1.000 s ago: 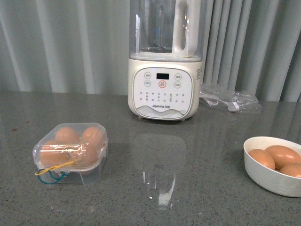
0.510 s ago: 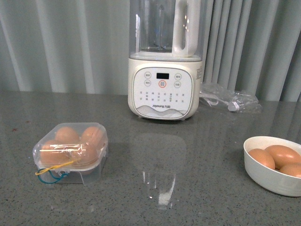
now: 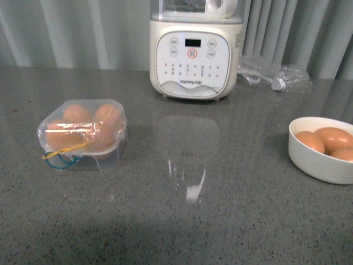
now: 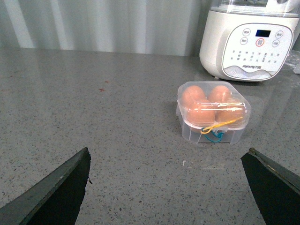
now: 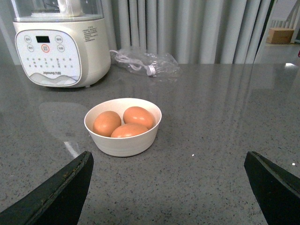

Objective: Put egg into box

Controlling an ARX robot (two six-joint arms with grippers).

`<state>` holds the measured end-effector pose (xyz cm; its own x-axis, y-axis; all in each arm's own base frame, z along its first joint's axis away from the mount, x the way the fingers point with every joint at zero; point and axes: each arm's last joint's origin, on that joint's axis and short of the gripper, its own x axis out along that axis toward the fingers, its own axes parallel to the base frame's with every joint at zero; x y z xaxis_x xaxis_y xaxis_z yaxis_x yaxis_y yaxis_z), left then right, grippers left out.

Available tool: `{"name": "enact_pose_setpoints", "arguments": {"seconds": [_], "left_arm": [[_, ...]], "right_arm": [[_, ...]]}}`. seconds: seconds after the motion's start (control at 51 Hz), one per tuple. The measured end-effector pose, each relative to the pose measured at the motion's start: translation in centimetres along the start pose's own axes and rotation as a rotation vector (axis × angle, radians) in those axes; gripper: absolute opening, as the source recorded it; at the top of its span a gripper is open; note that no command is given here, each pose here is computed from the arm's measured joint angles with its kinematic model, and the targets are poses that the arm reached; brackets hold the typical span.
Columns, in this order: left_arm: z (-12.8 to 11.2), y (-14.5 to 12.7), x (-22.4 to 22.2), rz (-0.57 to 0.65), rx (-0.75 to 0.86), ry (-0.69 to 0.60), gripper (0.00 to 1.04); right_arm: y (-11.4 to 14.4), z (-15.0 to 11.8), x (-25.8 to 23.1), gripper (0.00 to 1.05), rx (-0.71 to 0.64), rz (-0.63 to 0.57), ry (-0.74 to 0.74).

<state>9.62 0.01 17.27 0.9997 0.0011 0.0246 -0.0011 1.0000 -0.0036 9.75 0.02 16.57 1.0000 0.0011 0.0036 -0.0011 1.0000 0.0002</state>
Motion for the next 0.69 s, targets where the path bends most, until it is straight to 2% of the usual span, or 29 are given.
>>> {"name": "enact_pose_setpoints", "arguments": {"seconds": [0.686], "left_arm": [[0.00, 0.00, 0.00, 0.000, 0.000, 0.000, 0.98]], "right_arm": [[0.00, 0.00, 0.00, 0.98, 0.000, 0.000, 0.000]]}}
